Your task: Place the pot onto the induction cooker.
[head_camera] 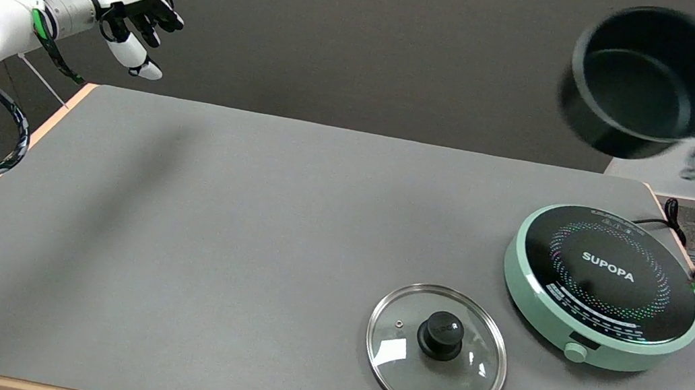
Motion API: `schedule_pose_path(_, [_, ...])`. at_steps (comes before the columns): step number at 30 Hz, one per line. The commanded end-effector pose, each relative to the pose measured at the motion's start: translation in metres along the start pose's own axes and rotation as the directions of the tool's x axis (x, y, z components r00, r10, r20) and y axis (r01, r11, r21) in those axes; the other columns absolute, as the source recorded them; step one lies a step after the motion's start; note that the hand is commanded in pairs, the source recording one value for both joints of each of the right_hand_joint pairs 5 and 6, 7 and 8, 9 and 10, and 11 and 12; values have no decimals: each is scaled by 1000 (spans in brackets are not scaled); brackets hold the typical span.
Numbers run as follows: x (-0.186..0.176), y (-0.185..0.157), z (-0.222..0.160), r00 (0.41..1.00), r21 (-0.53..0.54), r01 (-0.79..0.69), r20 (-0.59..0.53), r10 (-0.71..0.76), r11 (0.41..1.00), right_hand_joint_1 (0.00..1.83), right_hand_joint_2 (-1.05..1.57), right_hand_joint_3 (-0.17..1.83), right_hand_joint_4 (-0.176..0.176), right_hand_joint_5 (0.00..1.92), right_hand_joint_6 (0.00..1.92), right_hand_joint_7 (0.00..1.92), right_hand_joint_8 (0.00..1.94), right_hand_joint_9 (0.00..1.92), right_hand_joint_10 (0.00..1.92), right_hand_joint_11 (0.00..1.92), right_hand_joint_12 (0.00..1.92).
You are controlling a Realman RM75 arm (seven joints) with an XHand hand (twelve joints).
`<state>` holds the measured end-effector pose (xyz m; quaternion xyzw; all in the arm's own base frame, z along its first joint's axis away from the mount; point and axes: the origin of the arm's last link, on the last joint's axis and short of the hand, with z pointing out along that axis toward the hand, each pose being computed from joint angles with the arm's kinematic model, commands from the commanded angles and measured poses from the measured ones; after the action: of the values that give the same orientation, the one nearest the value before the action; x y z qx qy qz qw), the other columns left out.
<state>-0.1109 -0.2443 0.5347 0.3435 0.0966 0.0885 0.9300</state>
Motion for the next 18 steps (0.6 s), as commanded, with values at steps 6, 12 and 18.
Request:
schedule_pose_path(6, [75, 200, -53, 966, -475, 21, -217, -141, 880, 917, 1450, 635, -55, 1920, 1920, 1920, 1920, 1920, 1920, 1920, 1920])
schedule_pose_path(12, [47, 202, -72, 988, -443, -17, -146, -53, 896, 933, 1413, 658, -52, 1920, 1920, 1920, 1920, 1920, 1920, 1920, 1920])
schedule_pose_path(18, [20, 177, -74, 997, -324, 12, -65, -35, 946, 962, 1356, 707, -41, 1920, 1920, 1920, 1920, 1920, 1920, 1920, 1920])
